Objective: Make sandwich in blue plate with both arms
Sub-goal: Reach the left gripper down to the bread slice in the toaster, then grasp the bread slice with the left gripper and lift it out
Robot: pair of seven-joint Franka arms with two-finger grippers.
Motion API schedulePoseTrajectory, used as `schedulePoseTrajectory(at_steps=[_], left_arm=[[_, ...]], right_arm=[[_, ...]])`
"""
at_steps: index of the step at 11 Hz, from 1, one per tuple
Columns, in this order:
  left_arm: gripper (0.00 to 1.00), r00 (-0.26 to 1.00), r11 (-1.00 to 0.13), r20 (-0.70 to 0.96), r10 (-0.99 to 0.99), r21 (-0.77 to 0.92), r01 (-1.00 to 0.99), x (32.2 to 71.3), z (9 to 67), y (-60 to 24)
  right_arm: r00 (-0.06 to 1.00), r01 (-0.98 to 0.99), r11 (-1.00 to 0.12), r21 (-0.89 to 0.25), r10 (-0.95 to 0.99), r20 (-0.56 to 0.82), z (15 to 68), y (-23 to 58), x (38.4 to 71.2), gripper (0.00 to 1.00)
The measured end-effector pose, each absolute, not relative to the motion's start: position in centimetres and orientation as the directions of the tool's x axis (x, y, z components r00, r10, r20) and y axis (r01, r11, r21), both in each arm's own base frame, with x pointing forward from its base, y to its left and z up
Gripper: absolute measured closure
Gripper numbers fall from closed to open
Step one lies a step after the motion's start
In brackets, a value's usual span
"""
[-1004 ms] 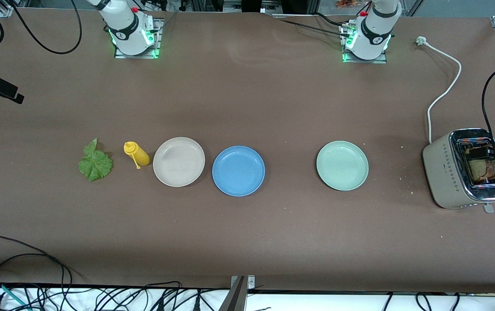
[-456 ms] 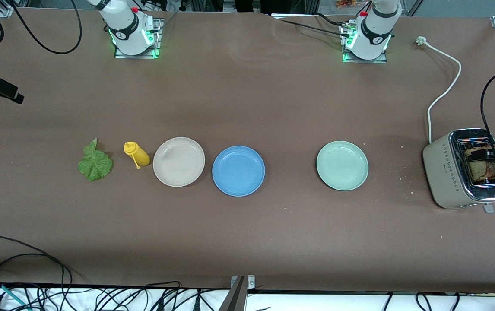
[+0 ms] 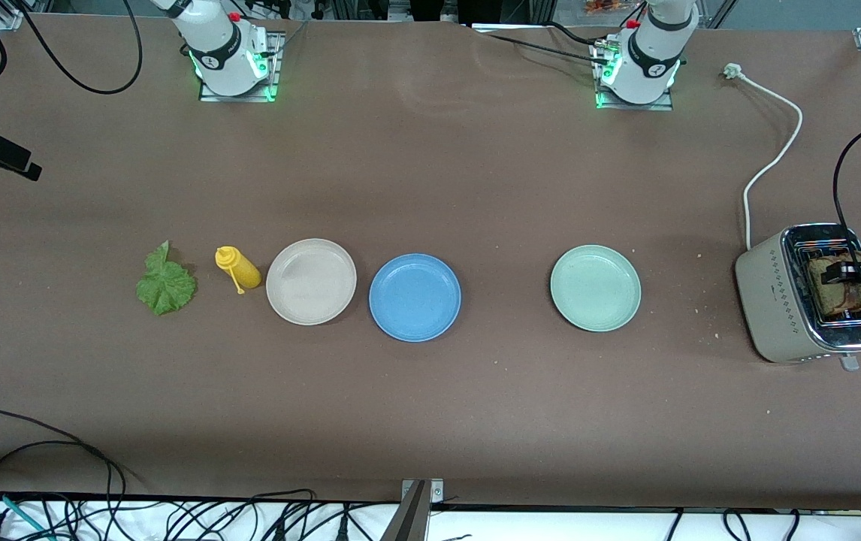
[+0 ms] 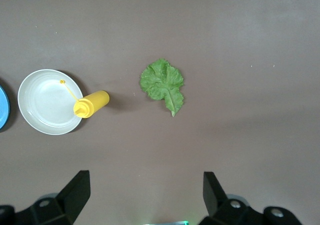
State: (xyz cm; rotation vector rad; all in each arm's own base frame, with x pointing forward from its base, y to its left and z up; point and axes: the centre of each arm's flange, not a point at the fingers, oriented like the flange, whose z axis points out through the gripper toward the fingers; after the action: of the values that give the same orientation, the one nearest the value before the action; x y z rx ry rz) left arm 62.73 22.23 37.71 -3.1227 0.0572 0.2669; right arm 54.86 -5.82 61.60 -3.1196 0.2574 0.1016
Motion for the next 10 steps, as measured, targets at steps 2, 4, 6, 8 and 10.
schedulePoseTrajectory(at_steps=[2, 4, 6, 8, 10], left_arm=[[0.76, 0.984, -0.997, -0.161, -0.075, -0.001, -0.077, 62.9, 38.2, 22.4], [0.89, 0.984, -0.995, -0.15, -0.094, -0.001, -0.095, 62.9, 38.7, 23.0], [0.89, 0.985, -0.996, -0.144, -0.092, -0.005, -0.094, 62.5, 40.1, 23.6], [0.89, 0.984, -0.996, -0.152, -0.089, -0.007, -0.091, 61.7, 43.6, 23.3], [0.89, 0.981, -0.996, -0.174, -0.084, -0.004, -0.086, 60.4, 48.3, 22.6]], right_arm=[[0.984, -0.164, -0.986, -0.004, -0.164, -0.066, 61.6, -5.8, 54.9, 0.0], [0.984, -0.164, -0.986, -0.004, -0.164, -0.066, 61.6, -5.8, 54.9, 0.0], [0.984, -0.165, -0.986, -0.004, -0.164, -0.066, 61.6, -5.9, 54.9, 0.0], [0.984, -0.166, -0.986, -0.004, -0.165, -0.067, 61.5, -5.9, 54.9, 0.0], [0.984, -0.167, -0.986, -0.004, -0.166, -0.067, 61.5, -6.0, 54.9, 0.0]])
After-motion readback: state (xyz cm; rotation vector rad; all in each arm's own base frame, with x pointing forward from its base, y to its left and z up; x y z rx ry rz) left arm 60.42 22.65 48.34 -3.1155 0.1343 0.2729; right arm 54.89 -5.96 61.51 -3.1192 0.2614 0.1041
